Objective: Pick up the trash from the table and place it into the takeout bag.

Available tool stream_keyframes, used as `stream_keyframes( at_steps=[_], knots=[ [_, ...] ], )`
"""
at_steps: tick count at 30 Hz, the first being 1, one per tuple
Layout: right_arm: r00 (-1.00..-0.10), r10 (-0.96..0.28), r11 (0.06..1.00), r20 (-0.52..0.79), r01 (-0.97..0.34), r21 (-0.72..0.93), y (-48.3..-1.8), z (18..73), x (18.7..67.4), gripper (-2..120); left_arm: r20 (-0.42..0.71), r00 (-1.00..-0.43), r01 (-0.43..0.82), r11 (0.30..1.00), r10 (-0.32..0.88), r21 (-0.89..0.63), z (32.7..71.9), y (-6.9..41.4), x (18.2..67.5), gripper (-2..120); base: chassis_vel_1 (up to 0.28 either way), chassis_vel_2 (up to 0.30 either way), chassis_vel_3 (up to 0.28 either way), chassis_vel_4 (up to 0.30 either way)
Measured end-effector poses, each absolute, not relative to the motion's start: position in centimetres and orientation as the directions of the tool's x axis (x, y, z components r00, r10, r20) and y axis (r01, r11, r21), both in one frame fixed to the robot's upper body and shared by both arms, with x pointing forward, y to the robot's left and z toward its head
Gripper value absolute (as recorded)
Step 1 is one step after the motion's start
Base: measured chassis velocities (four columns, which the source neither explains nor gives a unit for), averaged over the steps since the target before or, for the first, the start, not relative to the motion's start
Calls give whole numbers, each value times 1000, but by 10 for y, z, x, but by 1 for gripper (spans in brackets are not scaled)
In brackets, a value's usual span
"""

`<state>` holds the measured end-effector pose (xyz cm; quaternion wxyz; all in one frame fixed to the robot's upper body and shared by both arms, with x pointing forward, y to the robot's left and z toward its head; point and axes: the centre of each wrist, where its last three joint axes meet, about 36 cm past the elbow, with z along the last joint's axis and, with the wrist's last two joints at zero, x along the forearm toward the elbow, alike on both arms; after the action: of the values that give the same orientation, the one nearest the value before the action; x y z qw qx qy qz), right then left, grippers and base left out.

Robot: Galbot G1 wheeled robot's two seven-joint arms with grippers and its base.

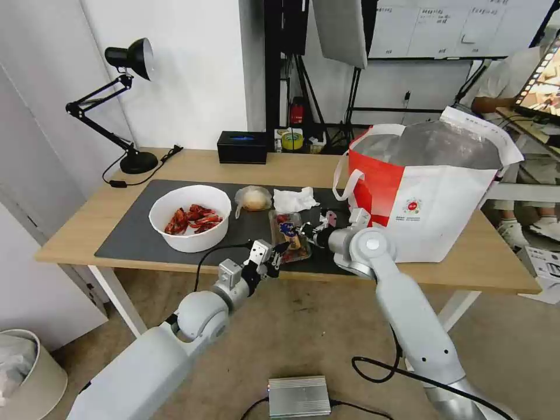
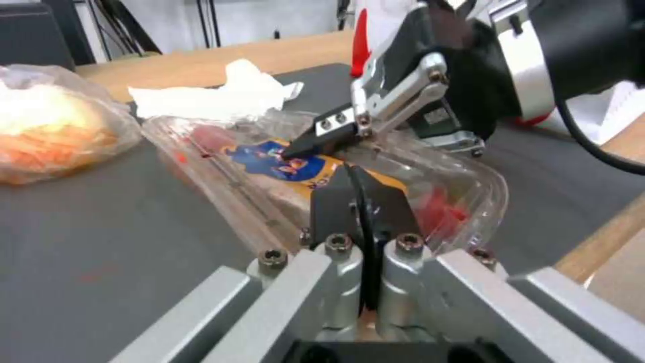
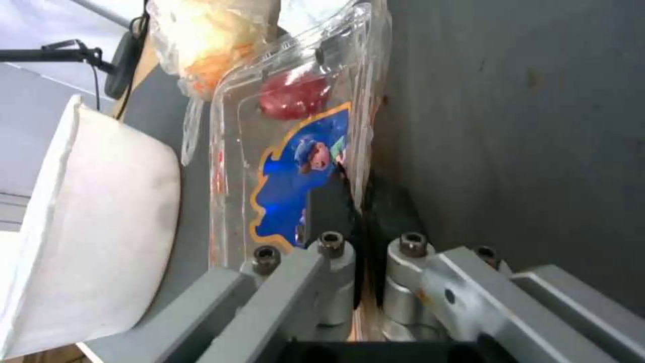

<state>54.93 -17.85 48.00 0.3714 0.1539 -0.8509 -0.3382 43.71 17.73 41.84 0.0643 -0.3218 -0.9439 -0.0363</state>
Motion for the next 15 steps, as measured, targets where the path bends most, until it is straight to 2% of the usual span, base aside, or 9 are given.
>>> stream_keyframes(
  at_steps=[8,15],
  knots=[
    [-682,-513,725,522,-18,688,-179,485,550,0,128,-801,592,805,585,22,430,198,423,0,0,0,0,0],
    [-699,-515,722,497,-41,690,-187,494,545,0,74,-836,544,839,544,-15,441,225,383,0,0,0,0,0]
  ],
)
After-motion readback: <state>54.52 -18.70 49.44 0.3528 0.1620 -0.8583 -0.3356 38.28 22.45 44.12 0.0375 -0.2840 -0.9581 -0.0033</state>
